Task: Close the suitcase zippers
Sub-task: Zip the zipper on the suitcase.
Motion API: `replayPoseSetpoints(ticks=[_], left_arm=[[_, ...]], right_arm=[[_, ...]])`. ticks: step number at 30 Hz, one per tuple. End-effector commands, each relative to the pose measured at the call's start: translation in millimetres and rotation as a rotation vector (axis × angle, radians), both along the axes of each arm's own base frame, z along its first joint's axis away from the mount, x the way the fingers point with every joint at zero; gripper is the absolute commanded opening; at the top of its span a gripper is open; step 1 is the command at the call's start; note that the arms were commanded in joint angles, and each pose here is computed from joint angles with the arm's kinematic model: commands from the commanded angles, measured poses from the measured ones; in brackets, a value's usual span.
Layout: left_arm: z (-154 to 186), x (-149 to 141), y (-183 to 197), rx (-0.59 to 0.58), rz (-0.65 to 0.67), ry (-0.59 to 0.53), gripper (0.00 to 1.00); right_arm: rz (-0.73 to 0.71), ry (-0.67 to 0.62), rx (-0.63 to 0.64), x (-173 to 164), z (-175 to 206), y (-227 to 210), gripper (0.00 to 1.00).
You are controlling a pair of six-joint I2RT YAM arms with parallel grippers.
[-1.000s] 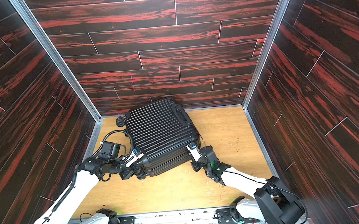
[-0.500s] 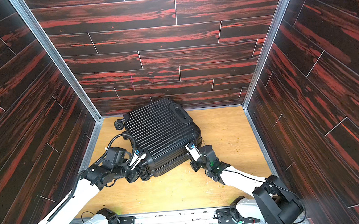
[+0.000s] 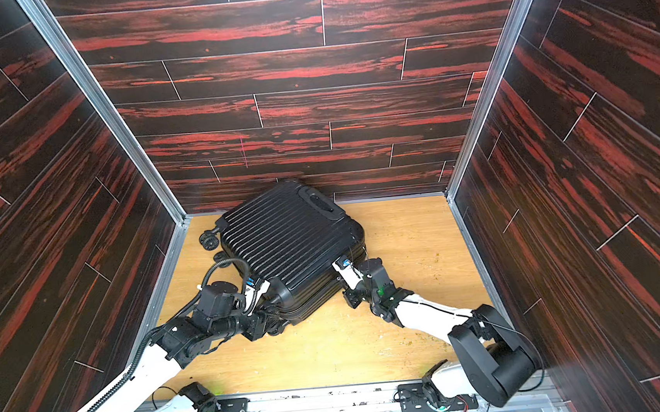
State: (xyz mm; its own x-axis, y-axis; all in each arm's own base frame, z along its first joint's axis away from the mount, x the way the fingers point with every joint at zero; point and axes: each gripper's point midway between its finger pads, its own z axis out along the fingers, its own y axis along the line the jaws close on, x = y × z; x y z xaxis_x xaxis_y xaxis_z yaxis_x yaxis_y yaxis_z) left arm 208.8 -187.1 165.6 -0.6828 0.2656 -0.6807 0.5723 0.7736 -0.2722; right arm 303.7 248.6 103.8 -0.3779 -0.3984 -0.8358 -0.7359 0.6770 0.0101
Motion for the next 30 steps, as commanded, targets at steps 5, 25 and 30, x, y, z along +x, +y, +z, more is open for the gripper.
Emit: replayPoseSetpoints(ticks=[5, 25, 30], left_arm=[[43.7, 33.4, -16.0, -0.191, 0.156, -0.12, 0.37], [56.8, 68.2, -36.0, -0.242, 0.245, -0.193, 0.36], [54.3, 70.2, -43.2, -0.259, 0.228, -0.181, 0.36]], right_arm=[[0.097, -0.022, 0.05, 2.1, 13.1, 22.5, 0.0], [0.244, 0.008, 0.159, -47.7, 20.0, 45.6, 0.0], [0.272, 0.008, 0.19, -60.1, 24.7, 55.1, 0.0]])
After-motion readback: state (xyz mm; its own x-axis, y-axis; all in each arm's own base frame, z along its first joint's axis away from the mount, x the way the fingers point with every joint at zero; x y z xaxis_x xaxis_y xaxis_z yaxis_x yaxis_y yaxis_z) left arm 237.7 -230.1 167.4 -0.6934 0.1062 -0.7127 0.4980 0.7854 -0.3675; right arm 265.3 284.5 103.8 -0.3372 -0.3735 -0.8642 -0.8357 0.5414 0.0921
